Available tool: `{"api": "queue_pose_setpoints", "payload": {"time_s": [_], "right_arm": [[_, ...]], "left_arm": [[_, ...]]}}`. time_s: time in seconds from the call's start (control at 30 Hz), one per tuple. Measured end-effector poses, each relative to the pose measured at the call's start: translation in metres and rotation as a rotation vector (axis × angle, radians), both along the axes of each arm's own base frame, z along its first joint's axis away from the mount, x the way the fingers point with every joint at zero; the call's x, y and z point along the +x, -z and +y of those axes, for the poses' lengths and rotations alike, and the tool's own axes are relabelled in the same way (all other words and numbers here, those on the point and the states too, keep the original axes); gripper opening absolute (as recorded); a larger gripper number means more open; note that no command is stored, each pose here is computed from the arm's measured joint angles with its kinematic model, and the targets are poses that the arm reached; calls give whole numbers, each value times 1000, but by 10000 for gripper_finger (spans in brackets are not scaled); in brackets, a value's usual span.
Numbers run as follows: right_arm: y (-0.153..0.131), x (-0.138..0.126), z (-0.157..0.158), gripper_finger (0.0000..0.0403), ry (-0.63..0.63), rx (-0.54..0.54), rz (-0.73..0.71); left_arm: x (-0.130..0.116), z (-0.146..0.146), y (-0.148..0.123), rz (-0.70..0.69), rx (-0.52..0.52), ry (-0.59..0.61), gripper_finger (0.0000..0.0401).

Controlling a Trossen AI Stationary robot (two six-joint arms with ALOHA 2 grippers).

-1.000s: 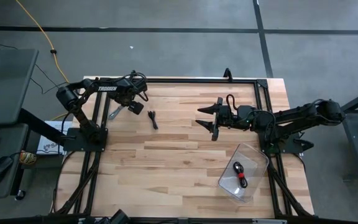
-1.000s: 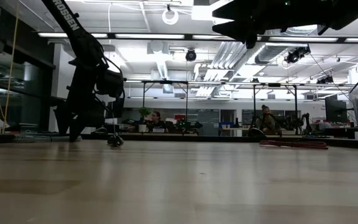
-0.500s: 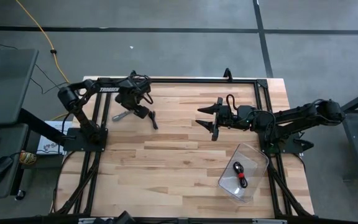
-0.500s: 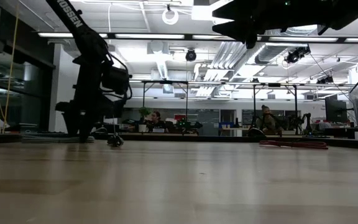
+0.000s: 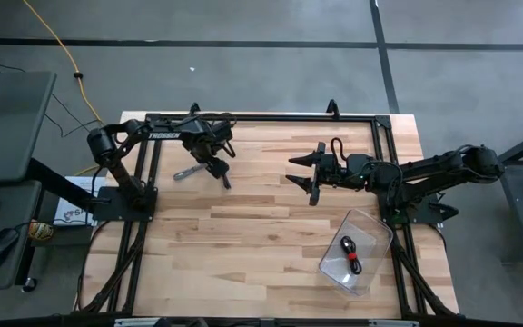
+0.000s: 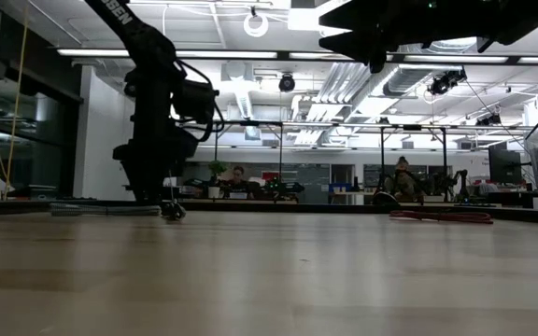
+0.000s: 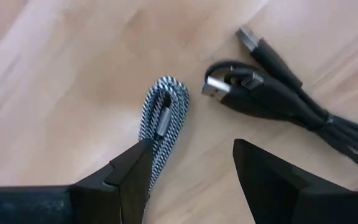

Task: Pick and place USB-C Cables
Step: Put the gray charger cable into the transparent bin

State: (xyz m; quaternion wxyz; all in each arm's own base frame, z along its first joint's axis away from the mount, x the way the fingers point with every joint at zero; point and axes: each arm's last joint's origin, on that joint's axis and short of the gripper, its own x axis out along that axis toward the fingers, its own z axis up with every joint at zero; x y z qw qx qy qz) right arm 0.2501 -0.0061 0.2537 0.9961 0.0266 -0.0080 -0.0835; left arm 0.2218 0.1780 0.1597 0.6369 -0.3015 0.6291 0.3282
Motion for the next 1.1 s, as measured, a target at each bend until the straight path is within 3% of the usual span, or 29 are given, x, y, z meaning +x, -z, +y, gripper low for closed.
{"api": "queue_pose_setpoints", "payload": {"time_s": [0.23, 0.8, 1.1], "right_arm": [[1, 0, 0, 236, 1, 0, 6], [1, 0, 0, 236, 1, 0, 14], [1, 0, 0, 236, 0, 18, 11]], "left_arm": [[-5, 6, -1, 17, 6, 40, 207], [-39, 11, 21, 68, -77, -11, 207], [-39, 11, 23, 56, -60, -10, 207]]}}
